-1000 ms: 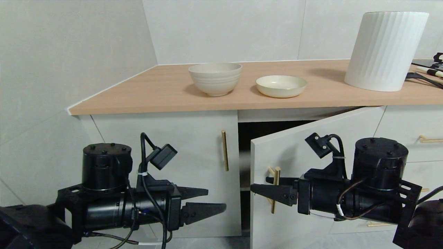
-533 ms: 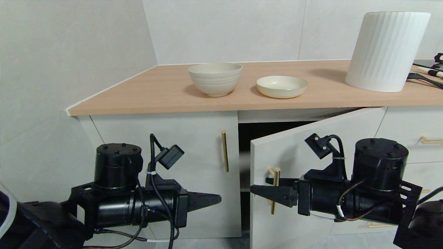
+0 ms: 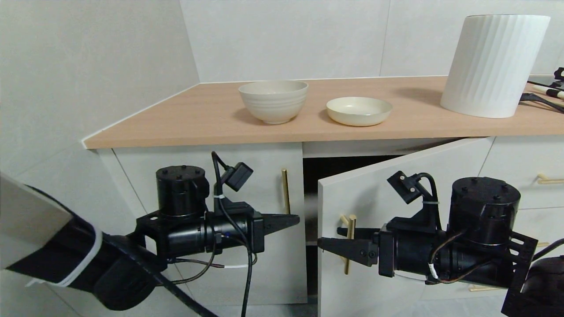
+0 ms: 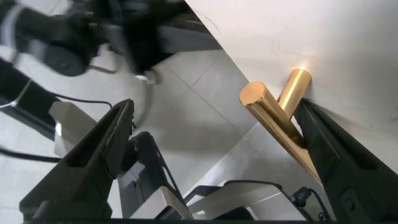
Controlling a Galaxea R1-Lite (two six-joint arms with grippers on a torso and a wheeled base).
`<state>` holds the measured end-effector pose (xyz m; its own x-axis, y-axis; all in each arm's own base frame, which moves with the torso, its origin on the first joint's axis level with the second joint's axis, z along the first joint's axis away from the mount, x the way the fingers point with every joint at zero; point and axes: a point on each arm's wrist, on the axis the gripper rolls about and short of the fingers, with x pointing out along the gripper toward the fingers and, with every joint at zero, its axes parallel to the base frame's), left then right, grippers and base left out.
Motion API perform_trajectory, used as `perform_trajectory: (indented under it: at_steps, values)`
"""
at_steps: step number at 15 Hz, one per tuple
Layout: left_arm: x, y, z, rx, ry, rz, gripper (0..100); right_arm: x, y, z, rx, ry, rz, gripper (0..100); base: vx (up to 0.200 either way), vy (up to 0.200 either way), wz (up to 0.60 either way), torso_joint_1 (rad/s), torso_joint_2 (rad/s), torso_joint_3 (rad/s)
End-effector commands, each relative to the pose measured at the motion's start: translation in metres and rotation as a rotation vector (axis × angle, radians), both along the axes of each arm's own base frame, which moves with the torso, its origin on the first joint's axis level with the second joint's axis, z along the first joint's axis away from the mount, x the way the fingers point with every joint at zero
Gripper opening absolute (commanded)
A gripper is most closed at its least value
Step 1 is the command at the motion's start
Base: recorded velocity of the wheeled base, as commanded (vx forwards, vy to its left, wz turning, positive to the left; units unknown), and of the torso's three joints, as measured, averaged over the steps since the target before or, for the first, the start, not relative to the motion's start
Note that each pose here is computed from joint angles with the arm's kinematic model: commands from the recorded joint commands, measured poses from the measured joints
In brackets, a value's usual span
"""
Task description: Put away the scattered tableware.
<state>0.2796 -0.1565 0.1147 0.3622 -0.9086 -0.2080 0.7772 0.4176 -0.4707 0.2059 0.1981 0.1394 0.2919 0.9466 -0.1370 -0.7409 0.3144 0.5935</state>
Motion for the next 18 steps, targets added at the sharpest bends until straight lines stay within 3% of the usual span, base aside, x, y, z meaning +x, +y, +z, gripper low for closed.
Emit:
perform_trajectory:
  at_steps: [1, 2, 5, 6, 8, 12, 15, 18]
  values:
    - [0.013, -0.017, -0.036, 0.034, 0.045, -0.026, 0, -0.007, 0.006, -0.001, -0.004, 0.006, 0.033, 100, 0.000, 0.000, 0.00, 0.000, 0.00, 0.000]
    - [0.015, -0.019, -0.041, 0.034, 0.039, -0.028, 0, -0.007, 0.006, -0.002, -0.004, 0.006, 0.033, 100, 0.000, 0.000, 0.00, 0.000, 0.00, 0.000]
    - [0.030, -0.045, -0.063, -0.012, -0.106, 0.050, 0, -0.007, 0.006, -0.002, -0.005, 0.008, 0.033, 100, 0.000, 0.000, 0.00, 0.000, 0.00, 0.000]
    - [0.026, -0.051, -0.065, -0.020, -0.120, 0.038, 0, -0.007, 0.006, -0.003, -0.007, 0.011, 0.033, 100, 0.000, 0.000, 0.00, 0.000, 0.00, 0.000]
    - [0.019, -0.060, -0.064, -0.023, -0.128, 0.011, 0, -0.007, 0.006, -0.002, -0.006, 0.008, 0.033, 100, 0.000, 0.000, 0.00, 0.000, 0.00, 0.000]
    - [0.014, -0.065, -0.058, -0.061, -0.182, 0.002, 0, -0.008, 0.004, -0.005, -0.017, 0.008, 0.024, 100, 0.000, 0.000, 0.00, 0.000, 0.00, 0.000]
    - [0.014, -0.066, -0.060, -0.058, -0.179, 0.002, 0, -0.004, -0.004, -0.013, -0.091, -0.107, -0.019, 100, 0.000, 0.000, 0.00, 0.000, 0.00, 0.000]
    - [0.011, -0.070, -0.059, -0.060, -0.179, -0.010, 0, -0.001, -0.015, -0.014, -0.118, -0.144, -0.061, 100, 0.000, 0.000, 0.00, 0.000, 0.00, 0.000]
